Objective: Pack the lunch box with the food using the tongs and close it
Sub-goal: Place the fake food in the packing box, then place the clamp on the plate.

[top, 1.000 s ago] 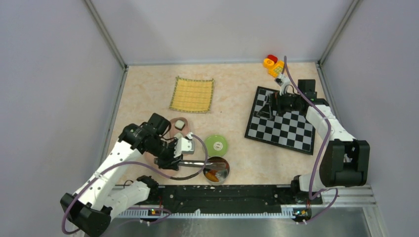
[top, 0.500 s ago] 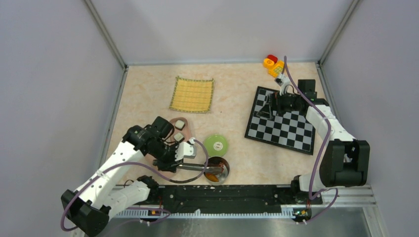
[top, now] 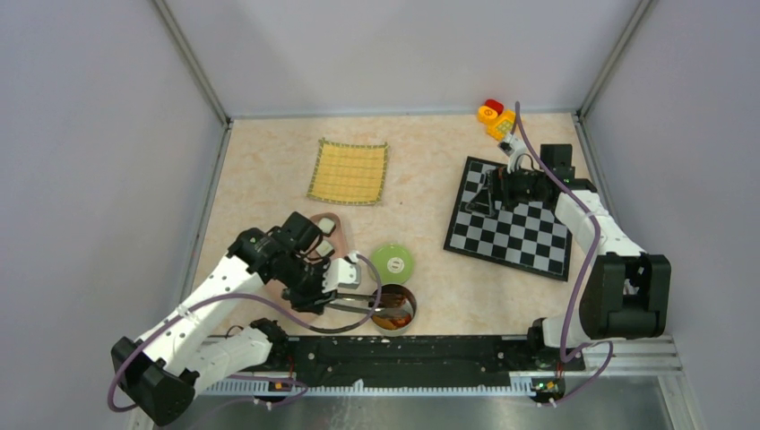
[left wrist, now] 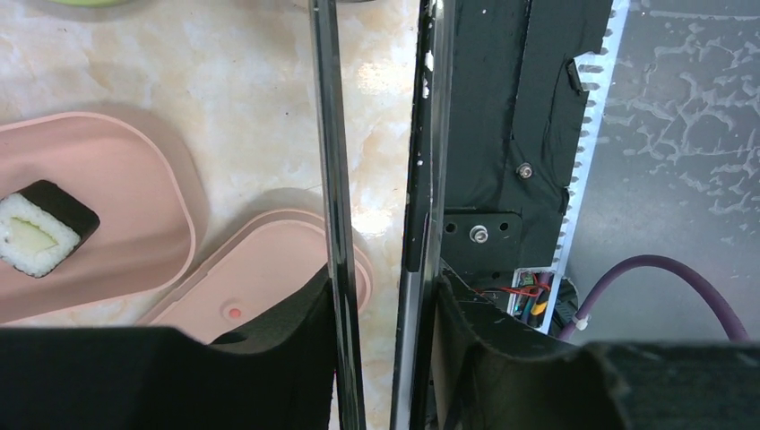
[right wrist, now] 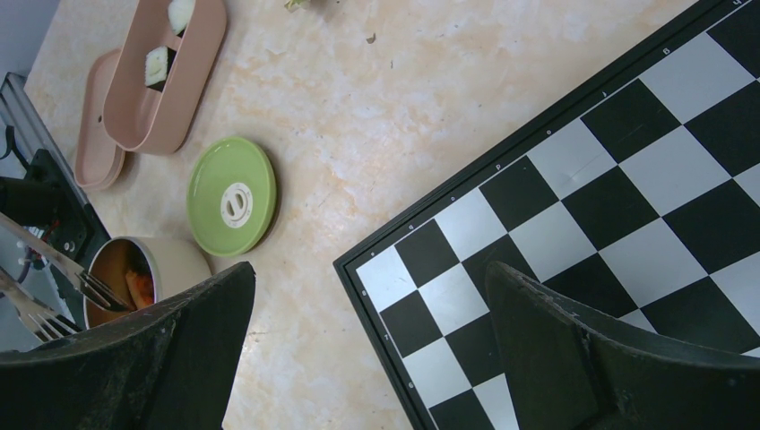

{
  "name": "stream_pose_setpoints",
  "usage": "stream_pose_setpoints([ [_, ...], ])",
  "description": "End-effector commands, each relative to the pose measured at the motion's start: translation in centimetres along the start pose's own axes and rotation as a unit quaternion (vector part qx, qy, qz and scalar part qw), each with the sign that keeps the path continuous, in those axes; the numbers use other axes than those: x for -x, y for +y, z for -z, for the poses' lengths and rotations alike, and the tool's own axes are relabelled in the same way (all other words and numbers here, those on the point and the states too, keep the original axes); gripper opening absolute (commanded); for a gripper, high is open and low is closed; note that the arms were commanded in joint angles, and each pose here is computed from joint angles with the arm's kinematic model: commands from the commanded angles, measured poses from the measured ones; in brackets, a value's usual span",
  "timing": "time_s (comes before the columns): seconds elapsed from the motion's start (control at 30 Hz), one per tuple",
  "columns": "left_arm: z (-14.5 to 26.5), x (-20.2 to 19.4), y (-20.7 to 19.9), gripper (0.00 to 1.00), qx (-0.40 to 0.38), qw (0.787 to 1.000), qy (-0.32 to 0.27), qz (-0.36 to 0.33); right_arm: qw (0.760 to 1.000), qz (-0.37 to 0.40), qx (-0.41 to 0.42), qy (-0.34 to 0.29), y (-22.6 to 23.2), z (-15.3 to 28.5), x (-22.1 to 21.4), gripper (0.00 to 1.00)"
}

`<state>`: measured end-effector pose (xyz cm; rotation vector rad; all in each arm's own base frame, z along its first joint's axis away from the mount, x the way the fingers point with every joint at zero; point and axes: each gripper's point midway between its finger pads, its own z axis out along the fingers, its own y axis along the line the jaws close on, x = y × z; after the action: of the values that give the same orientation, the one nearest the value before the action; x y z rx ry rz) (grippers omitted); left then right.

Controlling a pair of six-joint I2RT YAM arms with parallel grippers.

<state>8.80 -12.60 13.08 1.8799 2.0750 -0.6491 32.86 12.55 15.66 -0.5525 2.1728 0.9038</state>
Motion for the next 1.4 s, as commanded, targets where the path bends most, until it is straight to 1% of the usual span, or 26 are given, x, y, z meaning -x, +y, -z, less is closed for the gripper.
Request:
stream_pose_setpoints([
  [0.0,0.4,1.6,0.3,0.40,0.008,1.000,-0.029,-0.005,1.000,0.022,-0.004,-0.013,-0.5,0.1,0.8,0.98],
  [0.13,2.8,4.6,1.6,0.39,0.048,0.997,-0.064,0.012,1.000,0.022,-0.003,-0.013,-0.5,0.1,0.9,0.98],
  [0.27,3.9,5.9,3.2,0.40,0.076,0.994,-0.079,0.020,1.000,0.023,-0.002,-0.015,-0.4,0.1,1.0,0.98],
  [0.37,5.0,6.9,5.8,0.40,0.114,0.988,-0.101,0.029,1.000,0.024,-0.002,-0.016,-0.3,0.2,1.0,0.98],
  [0.47,6.0,7.6,9.2,0.40,0.141,0.980,-0.128,0.059,1.000,0.024,0.000,-0.016,-0.3,0.2,1.1,0.98],
  [0.57,7.9,7.0,13.7,0.40,0.174,0.967,-0.149,0.110,1.000,0.025,-0.001,-0.016,-0.3,0.2,1.1,0.98],
  [0.63,9.3,6.3,16.5,0.40,0.201,0.959,-0.156,0.125,1.000,0.025,-0.001,-0.017,-0.2,0.2,1.1,0.98],
  [0.8,11.0,3.0,23.0,0.40,0.238,0.953,-0.131,0.136,1.000,0.026,-0.002,-0.017,-0.3,0.2,1.1,0.98],
  [1.0,11.8,-0.4,29.4,0.42,0.280,0.949,-0.090,0.114,1.000,0.024,-0.003,-0.016,-0.4,0.2,1.0,0.98],
  [1.1,11.7,-0.5,31.8,0.43,0.289,0.949,-0.084,0.095,1.000,0.023,-0.004,-0.014,-0.5,0.1,1.0,0.98],
  [1.27,11.0,-1.0,35.3,0.47,0.304,0.951,-0.058,0.014,1.000,0.021,-0.008,-0.012,-0.8,0.0,0.8,0.98],
  [1.37,10.5,-1.7,37.4,0.51,0.328,0.944,-0.033,-0.033,1.000,0.019,-0.010,-0.009,-0.9,-0.1,0.6,0.98],
])
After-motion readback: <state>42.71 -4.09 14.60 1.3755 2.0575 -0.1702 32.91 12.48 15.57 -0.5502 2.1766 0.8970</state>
